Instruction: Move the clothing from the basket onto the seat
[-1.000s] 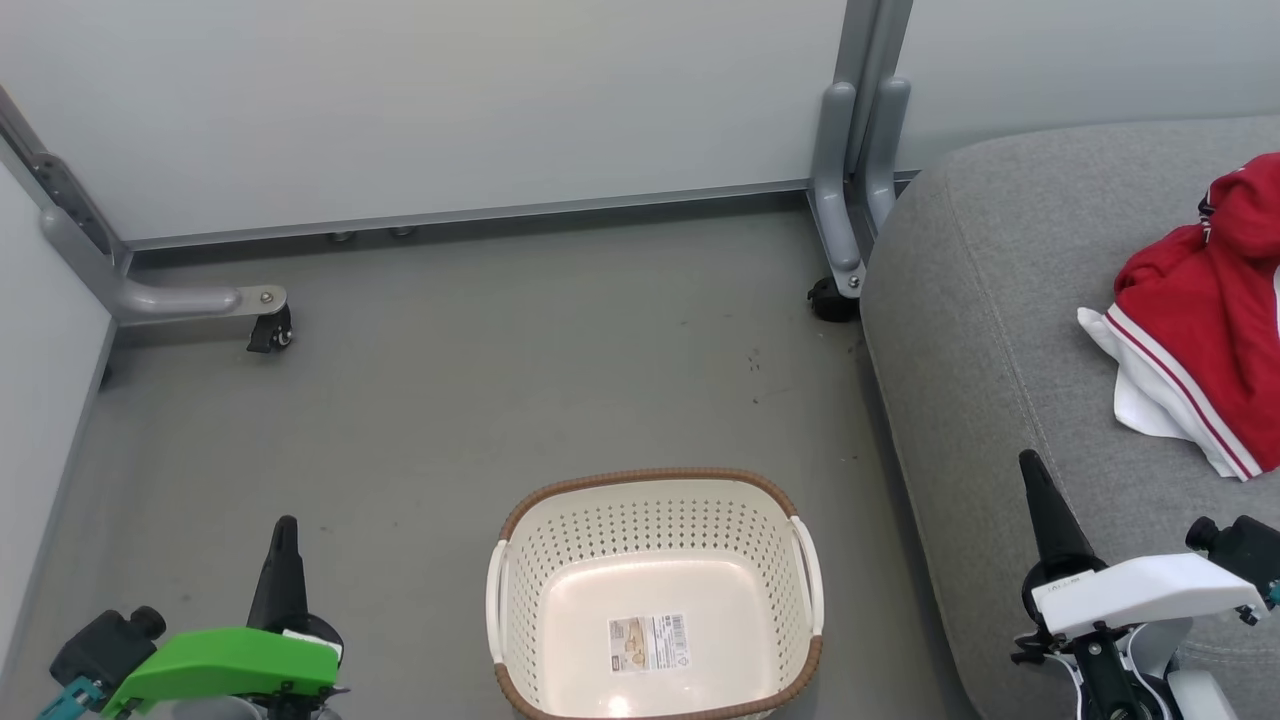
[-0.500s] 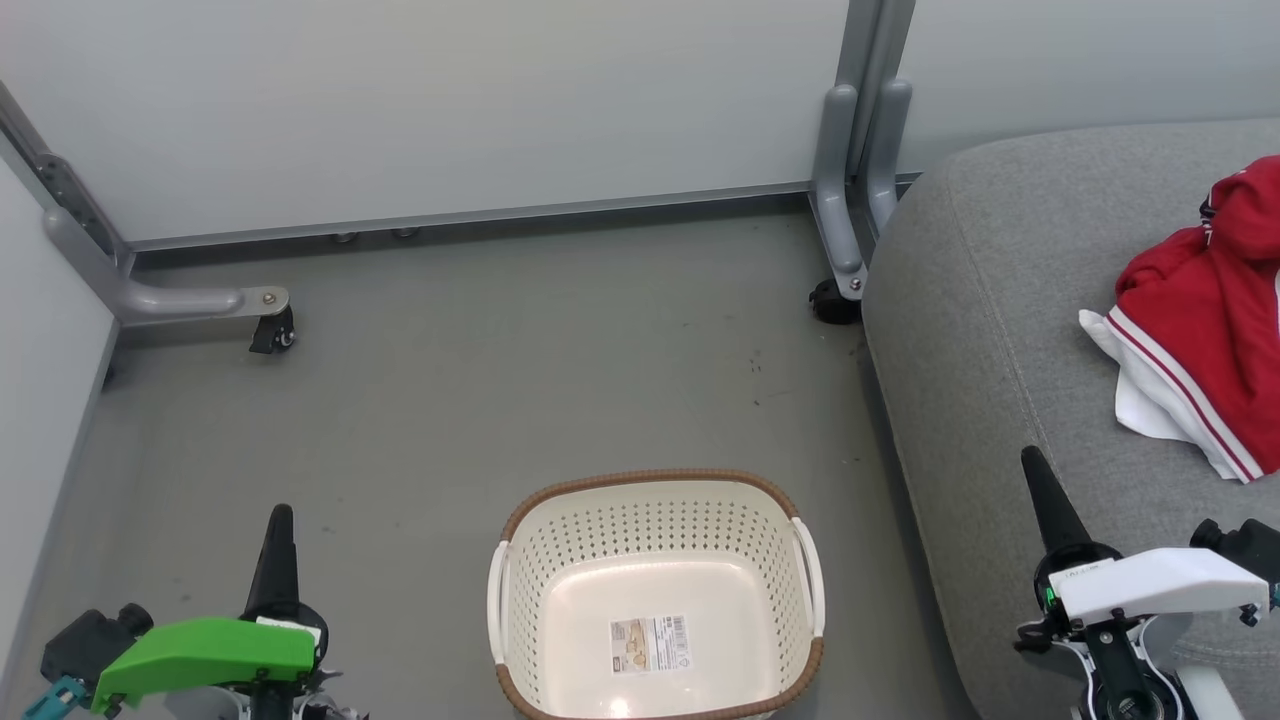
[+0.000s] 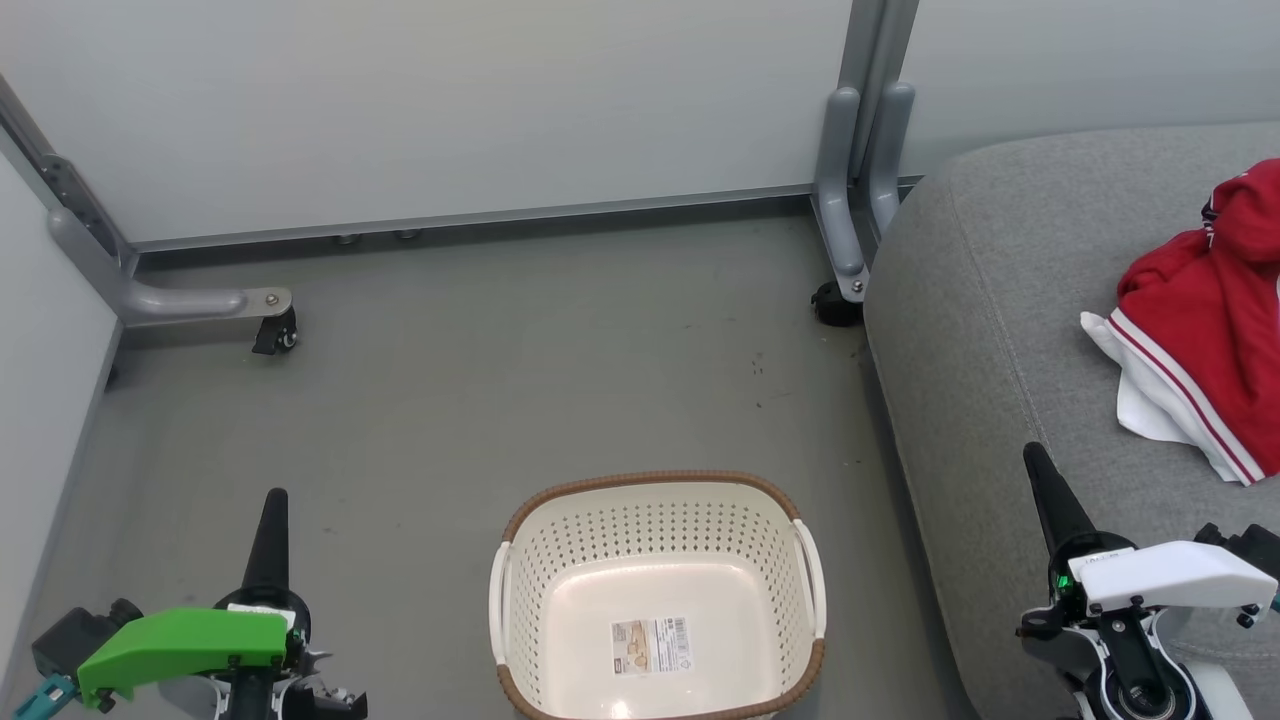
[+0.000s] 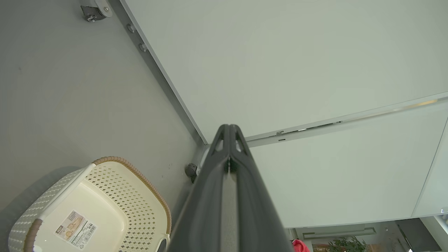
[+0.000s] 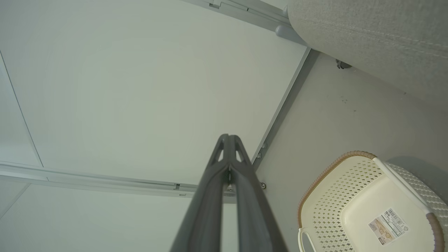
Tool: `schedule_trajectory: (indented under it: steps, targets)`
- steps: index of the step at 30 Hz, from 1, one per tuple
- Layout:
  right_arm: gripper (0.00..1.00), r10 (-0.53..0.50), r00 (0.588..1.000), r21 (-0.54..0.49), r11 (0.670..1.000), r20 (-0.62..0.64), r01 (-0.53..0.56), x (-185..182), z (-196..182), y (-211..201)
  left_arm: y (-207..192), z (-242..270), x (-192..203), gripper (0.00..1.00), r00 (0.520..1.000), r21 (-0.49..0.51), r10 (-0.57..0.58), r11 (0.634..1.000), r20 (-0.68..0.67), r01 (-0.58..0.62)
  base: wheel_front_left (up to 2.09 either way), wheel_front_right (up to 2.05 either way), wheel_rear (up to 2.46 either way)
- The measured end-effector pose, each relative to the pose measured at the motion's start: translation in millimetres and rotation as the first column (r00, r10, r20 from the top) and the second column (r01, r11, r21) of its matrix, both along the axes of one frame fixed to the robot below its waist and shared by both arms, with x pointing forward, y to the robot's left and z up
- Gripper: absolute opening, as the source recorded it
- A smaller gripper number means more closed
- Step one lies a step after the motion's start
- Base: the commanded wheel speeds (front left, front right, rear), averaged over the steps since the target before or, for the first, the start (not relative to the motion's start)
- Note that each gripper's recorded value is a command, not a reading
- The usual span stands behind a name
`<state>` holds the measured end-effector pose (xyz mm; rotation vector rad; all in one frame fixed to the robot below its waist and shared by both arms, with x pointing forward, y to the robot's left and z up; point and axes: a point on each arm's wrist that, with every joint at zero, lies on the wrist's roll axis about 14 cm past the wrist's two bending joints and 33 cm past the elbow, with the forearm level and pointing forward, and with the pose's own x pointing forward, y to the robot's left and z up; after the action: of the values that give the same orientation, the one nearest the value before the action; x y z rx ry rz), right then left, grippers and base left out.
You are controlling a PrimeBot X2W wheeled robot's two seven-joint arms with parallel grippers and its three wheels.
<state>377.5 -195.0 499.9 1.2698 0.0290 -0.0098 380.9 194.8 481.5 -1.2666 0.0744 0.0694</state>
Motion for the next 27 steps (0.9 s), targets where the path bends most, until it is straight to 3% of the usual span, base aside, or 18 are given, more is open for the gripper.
schedule_trajectory:
  steps: [27]
  targets:
    - [0.00,-0.011,1.000,0.208,0.978,0.009,0.009,7.4,3.5,-3.3,2.5,14.5,4.7,0.00,0.999,-0.210,0.007,0.978,0.052,0.004,0.00,0.00,0.00]
